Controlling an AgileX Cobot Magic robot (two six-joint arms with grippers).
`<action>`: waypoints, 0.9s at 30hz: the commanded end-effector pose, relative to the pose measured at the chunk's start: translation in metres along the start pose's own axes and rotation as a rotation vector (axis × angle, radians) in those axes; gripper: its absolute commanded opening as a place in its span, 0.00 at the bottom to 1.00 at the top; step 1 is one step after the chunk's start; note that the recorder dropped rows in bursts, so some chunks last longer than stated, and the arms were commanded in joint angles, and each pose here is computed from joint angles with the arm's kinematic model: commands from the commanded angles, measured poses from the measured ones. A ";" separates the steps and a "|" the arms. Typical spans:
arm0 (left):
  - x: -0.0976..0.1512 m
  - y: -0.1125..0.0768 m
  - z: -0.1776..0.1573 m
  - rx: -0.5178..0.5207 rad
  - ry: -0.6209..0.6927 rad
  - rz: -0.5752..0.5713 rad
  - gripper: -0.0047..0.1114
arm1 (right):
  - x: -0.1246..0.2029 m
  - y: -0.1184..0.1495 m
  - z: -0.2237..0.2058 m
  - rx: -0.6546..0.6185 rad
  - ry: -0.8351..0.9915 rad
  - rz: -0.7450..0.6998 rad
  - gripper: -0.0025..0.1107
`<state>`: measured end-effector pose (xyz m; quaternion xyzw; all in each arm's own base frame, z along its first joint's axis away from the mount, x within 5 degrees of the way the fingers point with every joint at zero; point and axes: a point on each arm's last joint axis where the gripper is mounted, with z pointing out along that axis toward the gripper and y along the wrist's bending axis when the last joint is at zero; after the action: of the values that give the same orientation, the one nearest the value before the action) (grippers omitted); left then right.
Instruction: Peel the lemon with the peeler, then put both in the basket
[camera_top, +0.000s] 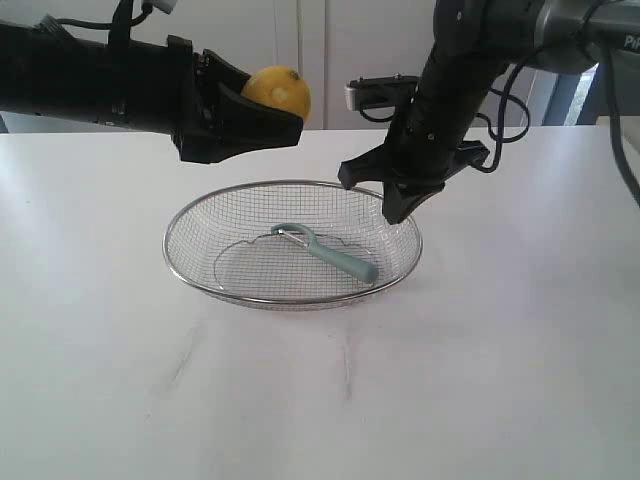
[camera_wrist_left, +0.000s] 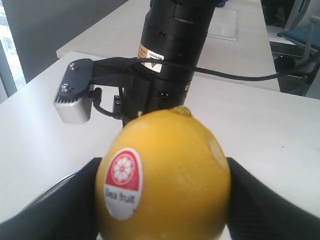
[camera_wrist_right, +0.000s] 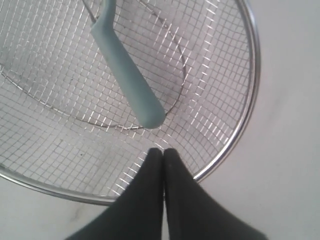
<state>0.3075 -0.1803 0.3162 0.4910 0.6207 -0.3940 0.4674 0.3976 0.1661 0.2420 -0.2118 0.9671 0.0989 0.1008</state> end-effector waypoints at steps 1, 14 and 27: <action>-0.006 -0.002 -0.001 0.013 -0.032 -0.009 0.04 | 0.004 -0.011 -0.021 0.007 -0.017 0.078 0.02; -0.006 -0.002 -0.001 0.013 -0.032 -0.009 0.04 | 0.018 -0.060 -0.064 0.039 -0.067 0.255 0.02; -0.006 -0.002 -0.001 0.013 -0.032 -0.009 0.04 | 0.032 -0.095 -0.095 0.073 -0.136 0.394 0.02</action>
<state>0.3075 -0.1803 0.3162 0.4910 0.6207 -0.3940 0.4674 0.3981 0.0535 0.3030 -0.0210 0.9847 0.0971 0.1430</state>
